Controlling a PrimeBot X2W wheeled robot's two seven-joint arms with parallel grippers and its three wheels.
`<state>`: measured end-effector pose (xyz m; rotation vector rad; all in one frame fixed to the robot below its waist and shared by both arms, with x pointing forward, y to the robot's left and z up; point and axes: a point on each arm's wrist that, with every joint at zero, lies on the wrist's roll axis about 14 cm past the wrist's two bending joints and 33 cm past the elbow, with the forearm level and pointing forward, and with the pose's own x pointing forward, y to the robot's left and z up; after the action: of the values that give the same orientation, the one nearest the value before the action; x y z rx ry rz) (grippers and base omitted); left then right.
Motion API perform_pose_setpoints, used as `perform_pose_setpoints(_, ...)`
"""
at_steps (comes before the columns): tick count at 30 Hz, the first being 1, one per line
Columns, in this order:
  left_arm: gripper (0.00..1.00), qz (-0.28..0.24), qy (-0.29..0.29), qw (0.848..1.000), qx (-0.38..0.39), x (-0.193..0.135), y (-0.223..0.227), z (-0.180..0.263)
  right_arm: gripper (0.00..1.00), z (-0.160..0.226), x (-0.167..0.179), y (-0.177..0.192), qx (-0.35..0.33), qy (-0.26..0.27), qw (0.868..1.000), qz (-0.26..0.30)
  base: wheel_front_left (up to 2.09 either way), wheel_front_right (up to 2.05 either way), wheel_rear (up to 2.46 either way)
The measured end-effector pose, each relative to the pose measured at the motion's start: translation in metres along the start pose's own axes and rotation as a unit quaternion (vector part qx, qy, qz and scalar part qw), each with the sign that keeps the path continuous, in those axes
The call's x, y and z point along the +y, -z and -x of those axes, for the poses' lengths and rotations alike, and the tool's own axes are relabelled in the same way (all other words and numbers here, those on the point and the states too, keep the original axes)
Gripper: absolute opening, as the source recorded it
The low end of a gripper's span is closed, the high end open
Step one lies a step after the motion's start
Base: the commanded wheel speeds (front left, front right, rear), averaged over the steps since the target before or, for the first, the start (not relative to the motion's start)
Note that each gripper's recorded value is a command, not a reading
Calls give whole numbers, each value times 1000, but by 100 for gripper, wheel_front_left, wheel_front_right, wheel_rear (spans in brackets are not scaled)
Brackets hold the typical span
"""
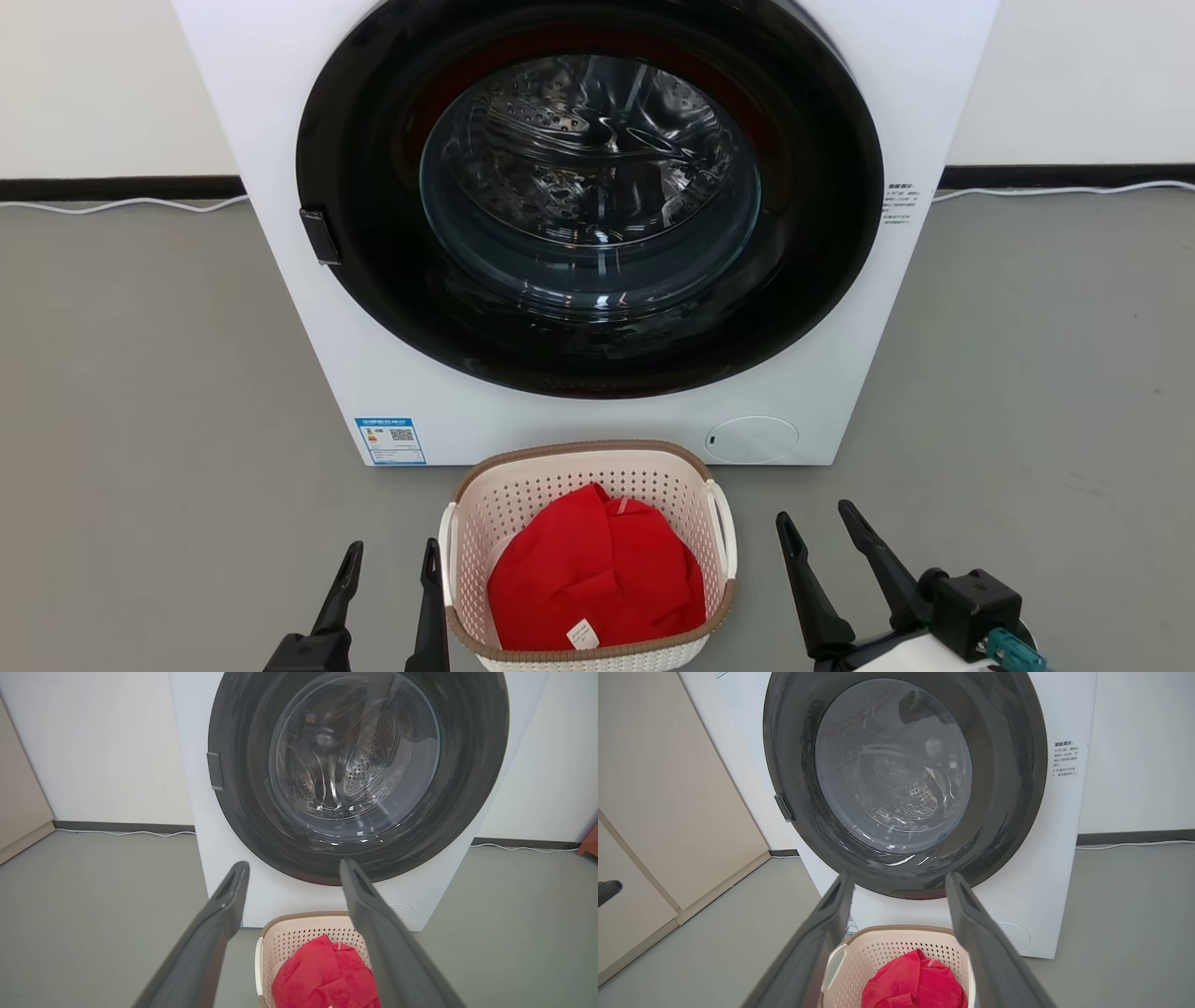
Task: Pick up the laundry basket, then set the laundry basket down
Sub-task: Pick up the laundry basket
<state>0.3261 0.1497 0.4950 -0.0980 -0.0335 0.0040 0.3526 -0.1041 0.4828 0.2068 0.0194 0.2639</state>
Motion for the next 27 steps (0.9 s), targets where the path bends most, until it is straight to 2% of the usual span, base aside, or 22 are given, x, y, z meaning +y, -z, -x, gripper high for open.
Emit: perform_pose_setpoints(27,100,10,-2,1000,13,1,8,1,100,3,-14,5,9,21,1000,-1,0,0,0)
